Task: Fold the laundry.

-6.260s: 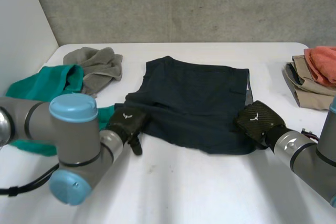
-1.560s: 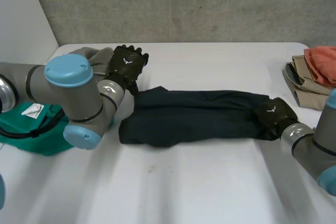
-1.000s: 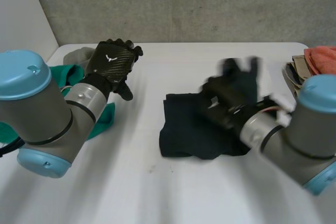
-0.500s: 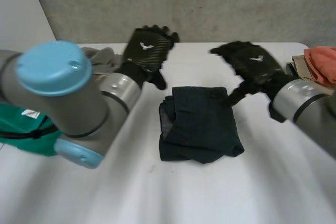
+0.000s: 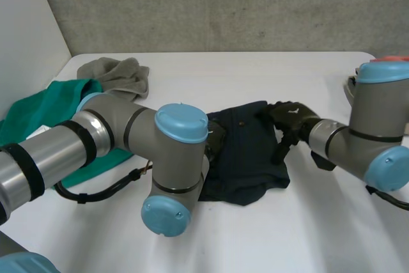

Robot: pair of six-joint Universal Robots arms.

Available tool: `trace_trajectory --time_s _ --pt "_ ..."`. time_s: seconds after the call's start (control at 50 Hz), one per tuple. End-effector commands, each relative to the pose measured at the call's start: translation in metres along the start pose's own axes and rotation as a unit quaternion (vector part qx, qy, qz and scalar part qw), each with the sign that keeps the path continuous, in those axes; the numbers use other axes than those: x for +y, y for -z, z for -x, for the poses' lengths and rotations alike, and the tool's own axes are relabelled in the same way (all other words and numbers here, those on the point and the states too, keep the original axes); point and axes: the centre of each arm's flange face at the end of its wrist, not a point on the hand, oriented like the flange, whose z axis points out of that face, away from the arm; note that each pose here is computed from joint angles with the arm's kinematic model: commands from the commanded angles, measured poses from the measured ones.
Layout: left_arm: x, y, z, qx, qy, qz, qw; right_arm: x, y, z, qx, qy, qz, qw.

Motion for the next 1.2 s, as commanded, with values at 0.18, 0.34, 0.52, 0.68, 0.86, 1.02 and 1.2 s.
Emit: trace_trajectory --time_s 0.18,0.34,0.52,0.68,0.86,1.02,1.2 --pt "-0.002 0.008 0.010 -0.005 -0.049 0.008 0.999 0.012 -0.018 0.004 0.038 0.092 0.027 0.995" --pt "-0.053 0.024 0.040 -0.035 -0.018 -0.065 0.997 -0.030 0.014 0.006 0.052 0.118 -0.027 0.991" --pt "-0.113 0.066 0.059 0.010 0.050 -0.183 0.982 -0.023 0.058 0.023 0.066 0.126 -0.096 0.985" --pt "-0.112 0.075 0.078 0.116 0.094 -0.202 0.968 0.039 0.077 0.064 -0.013 0.135 -0.116 0.984" --pt "-0.099 0.073 0.079 0.122 0.111 -0.181 0.970 0.062 0.055 0.072 -0.021 0.148 -0.122 0.981" --pt "-0.094 0.073 0.073 0.129 0.111 -0.174 0.970 0.052 0.027 0.067 -0.003 0.172 -0.170 0.970" --pt "-0.094 0.074 0.074 0.129 0.112 -0.174 0.970 0.045 0.004 0.062 -0.002 0.180 -0.183 0.967"
